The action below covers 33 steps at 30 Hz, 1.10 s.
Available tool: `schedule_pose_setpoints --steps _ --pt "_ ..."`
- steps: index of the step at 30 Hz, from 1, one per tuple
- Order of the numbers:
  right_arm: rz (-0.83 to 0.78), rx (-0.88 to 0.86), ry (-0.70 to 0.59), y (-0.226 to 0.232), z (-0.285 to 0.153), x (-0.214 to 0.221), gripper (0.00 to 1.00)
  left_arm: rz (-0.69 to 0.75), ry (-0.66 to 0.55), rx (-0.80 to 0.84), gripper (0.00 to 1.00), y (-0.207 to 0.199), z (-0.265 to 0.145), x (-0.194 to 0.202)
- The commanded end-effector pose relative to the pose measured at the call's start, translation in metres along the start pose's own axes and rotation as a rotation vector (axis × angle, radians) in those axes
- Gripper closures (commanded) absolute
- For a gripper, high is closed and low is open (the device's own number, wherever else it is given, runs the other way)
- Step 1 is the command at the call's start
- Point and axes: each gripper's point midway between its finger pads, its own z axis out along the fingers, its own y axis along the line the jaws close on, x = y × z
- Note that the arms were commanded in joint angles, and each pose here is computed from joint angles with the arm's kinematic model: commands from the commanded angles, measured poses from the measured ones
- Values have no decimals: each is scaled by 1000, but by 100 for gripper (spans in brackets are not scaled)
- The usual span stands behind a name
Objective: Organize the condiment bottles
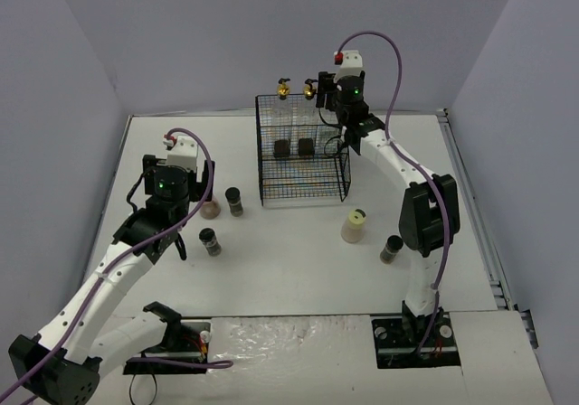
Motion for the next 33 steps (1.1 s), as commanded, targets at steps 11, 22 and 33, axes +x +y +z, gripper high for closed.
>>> schedule_pose_setpoints --steps 11,22,33 --pt "79 -47 -271 -14 -119 -132 14 -49 -62 -1 3 2 1 -27" --pt "120 -93 -196 -40 -228 -74 0 -110 48 67 3 -17 33 -8" --pt "173 -125 -46 -46 -266 19 0 -160 323 142 7 -21 81 28"
